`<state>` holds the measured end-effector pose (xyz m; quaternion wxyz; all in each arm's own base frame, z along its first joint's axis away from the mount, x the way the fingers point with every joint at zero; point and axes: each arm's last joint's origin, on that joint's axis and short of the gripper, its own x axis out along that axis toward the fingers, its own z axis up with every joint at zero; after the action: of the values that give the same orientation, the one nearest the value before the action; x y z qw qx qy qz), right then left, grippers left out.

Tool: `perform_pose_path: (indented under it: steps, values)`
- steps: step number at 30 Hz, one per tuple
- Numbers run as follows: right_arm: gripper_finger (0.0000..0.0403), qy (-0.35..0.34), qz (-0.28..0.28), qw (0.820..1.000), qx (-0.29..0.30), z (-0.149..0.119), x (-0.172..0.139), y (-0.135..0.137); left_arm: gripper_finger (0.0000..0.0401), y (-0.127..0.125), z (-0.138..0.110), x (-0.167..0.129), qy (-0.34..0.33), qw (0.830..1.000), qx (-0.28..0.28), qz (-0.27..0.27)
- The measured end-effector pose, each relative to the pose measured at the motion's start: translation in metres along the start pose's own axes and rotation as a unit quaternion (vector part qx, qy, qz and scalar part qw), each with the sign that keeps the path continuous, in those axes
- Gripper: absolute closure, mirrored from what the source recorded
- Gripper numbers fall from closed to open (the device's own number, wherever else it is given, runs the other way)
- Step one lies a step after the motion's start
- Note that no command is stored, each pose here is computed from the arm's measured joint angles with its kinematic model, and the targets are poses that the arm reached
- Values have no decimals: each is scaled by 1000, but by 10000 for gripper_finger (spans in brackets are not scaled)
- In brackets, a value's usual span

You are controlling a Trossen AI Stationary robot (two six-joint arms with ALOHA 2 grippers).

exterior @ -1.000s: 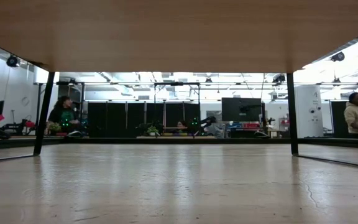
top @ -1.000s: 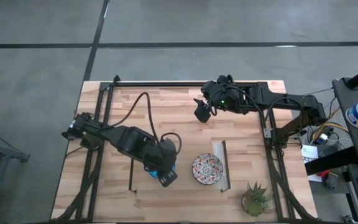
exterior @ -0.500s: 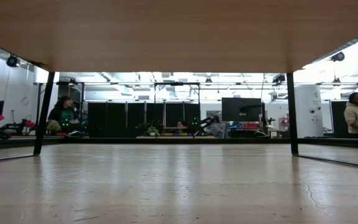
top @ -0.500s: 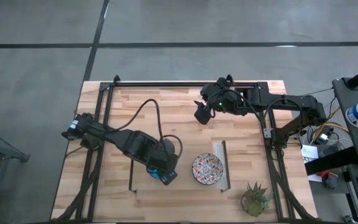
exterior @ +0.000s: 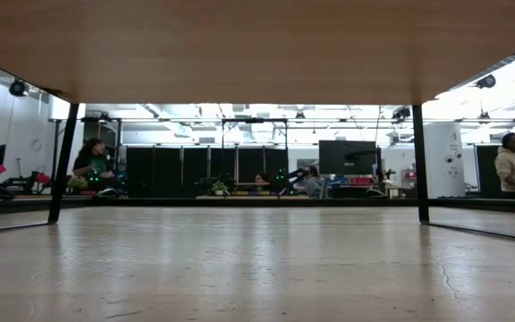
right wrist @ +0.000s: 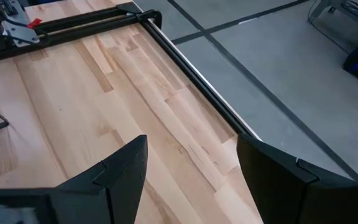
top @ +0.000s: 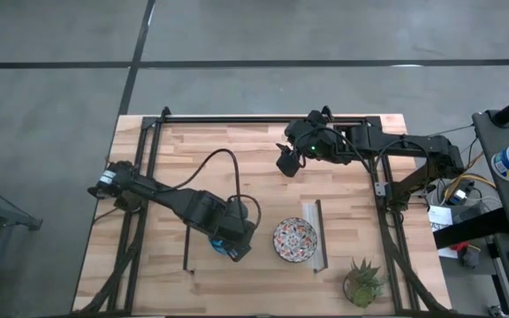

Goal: Pick & Place Mini bowls
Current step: Stack the blue bowl on top of the other blue bowls on the shelf

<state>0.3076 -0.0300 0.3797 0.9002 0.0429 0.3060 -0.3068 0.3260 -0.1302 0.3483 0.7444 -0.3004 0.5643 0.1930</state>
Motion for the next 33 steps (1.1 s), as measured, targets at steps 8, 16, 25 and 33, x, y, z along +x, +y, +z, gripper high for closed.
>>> perform_pose_path:
  steps: [8, 16, 25, 33]
  values:
    - [161, 0, 0, 1000, 0, 0, 0, 0, 268, 3, 1, 8, -6, 1000, 0, 20]
    - [161, 0, -1, 1000, 0, 0, 0, 0, 268, -1, 7, -17, -17, 1000, 0, -26]
    - [161, 1, -1, 1000, 1, 0, 0, 0, 269, -1, 9, -63, -28, 994, 1, -104]
    - [161, 1, 0, 1000, 1, 0, 0, 0, 360, -8, 12, -72, -26, 985, 3, -169]
